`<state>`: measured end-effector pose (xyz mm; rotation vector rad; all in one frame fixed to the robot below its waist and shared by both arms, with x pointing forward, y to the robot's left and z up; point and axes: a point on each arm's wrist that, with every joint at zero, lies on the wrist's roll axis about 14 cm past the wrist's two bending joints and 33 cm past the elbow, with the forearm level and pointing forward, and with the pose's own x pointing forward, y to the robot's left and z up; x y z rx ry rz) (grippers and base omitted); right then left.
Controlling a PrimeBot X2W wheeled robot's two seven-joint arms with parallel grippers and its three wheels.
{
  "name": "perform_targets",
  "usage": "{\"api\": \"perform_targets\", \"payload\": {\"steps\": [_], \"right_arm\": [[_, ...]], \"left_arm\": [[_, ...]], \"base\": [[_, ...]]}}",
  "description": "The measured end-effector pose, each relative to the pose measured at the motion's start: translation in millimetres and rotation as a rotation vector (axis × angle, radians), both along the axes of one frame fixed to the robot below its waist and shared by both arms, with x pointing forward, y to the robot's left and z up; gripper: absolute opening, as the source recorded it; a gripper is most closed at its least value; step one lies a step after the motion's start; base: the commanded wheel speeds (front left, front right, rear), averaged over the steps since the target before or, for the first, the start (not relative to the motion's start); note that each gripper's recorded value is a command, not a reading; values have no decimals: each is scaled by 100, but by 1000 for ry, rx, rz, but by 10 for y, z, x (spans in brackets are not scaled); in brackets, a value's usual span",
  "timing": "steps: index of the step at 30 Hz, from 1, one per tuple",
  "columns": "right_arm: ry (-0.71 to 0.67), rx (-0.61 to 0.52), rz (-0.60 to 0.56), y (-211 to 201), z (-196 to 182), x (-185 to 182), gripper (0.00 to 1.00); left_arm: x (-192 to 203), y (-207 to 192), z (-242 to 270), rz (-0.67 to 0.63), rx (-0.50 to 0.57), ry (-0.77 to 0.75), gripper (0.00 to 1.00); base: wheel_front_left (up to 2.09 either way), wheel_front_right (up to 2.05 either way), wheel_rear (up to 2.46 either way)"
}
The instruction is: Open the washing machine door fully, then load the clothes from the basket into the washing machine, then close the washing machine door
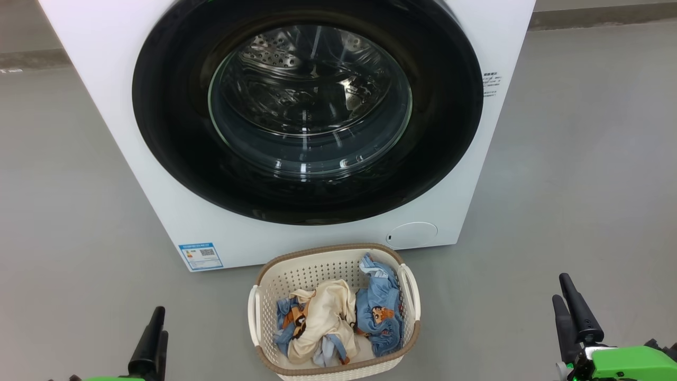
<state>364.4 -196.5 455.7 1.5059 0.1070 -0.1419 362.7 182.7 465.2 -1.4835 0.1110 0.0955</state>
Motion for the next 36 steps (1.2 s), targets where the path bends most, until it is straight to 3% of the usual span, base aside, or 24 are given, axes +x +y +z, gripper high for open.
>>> {"api": "perform_targets", "payload": {"steps": [13, 36], "right_arm": [[-3, -137, 21, -9, 14, 4, 100], [-25, -469, 110, 59, 55, 58, 100]], "left_arm": [[17, 21, 82, -1, 110, -26, 100], [25, 77, 174, -29, 501, -61, 100]], "base": [[0, 0, 0], [0, 0, 0]]}}
